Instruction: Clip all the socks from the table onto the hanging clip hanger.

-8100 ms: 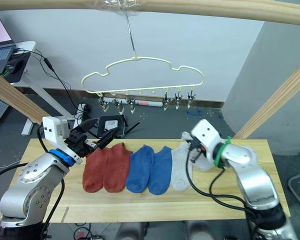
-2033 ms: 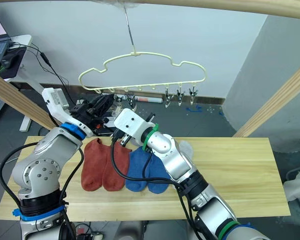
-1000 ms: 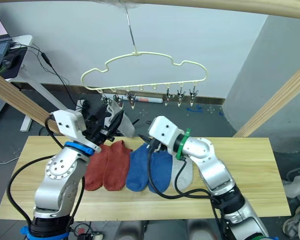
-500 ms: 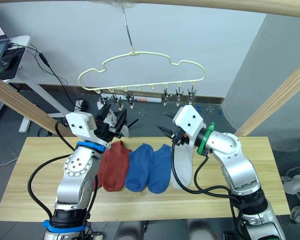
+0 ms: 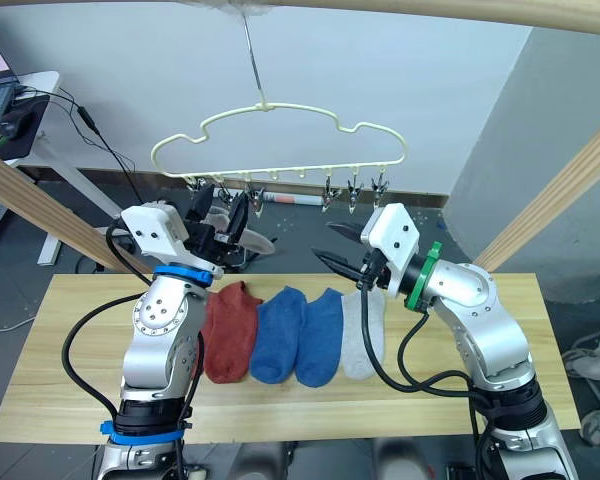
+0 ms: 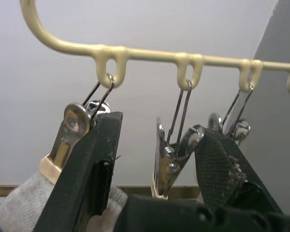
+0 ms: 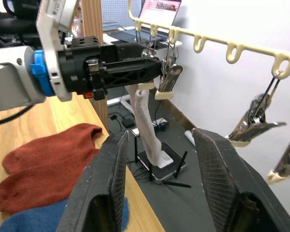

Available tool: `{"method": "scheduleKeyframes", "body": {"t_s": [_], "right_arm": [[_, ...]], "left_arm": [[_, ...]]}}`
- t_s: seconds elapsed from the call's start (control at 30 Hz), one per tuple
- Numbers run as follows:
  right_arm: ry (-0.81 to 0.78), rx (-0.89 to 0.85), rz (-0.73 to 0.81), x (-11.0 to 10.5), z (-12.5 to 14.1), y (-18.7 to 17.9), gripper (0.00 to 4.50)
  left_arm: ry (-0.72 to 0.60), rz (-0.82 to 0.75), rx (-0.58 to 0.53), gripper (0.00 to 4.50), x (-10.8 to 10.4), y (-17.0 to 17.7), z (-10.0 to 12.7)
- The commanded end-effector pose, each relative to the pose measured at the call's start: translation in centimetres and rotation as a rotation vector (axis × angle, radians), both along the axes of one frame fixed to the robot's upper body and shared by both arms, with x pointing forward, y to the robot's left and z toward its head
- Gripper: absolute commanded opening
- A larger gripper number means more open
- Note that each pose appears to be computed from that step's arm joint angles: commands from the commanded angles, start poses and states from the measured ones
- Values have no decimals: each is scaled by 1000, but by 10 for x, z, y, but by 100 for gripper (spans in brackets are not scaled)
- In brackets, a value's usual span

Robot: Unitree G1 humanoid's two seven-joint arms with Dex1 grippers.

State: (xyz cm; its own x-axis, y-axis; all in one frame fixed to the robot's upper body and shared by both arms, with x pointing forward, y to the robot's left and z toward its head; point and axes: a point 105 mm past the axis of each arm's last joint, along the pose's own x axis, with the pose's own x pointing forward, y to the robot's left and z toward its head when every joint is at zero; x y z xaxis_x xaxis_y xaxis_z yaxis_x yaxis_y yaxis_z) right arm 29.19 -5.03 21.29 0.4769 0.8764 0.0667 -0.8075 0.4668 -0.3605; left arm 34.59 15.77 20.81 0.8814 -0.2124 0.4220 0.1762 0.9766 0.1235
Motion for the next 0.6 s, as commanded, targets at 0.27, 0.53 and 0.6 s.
{"method": "scheduleKeyframes", "body": {"t_s": [0.27, 0.53, 0.6], "right_arm": [[-72, 27, 23, -9, 17, -1, 221], [-63, 14, 10, -8, 11, -1, 221], [-38, -28, -43, -1, -1, -2, 221]], "left_arm": [[-41, -41, -17, 223, -3, -3, 11], [-35, -72, -15, 17, -4, -5, 10], [-35, -68, -7, 14, -4, -3, 10]]}}
